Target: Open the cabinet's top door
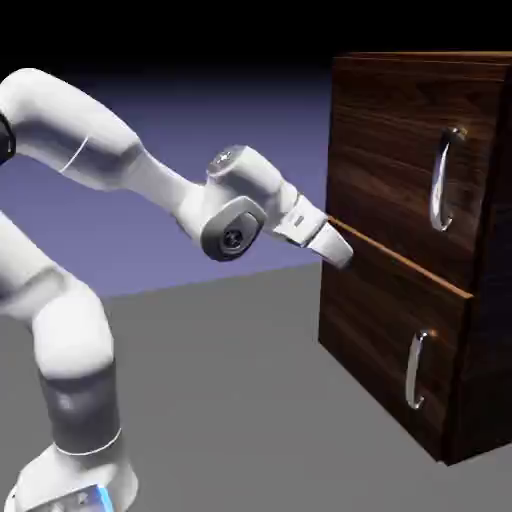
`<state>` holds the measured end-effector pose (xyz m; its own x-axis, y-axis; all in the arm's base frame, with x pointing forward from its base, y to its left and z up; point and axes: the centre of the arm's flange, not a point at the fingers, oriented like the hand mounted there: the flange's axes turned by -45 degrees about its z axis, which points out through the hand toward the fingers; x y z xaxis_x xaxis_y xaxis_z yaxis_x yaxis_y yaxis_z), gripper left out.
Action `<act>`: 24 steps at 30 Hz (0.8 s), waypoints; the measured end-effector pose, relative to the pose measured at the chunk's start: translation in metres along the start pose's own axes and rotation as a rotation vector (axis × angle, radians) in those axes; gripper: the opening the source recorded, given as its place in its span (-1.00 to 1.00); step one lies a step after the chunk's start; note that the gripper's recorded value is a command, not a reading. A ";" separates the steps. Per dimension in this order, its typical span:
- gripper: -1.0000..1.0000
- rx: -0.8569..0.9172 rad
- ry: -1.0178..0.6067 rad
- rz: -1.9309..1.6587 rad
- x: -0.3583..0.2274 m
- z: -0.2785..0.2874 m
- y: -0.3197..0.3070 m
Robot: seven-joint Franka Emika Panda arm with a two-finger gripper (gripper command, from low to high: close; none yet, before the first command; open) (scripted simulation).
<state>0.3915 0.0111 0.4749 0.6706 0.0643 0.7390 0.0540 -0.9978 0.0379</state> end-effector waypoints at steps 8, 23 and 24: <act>0.00 0.006 0.109 -0.027 0.035 -0.029 -0.012; 0.00 0.005 0.317 -0.042 0.072 -0.075 -0.009; 0.00 0.004 0.330 -0.041 0.073 -0.077 -0.007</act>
<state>0.3830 0.0217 0.5808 0.3916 0.0959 0.9151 0.0798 -0.9943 0.0701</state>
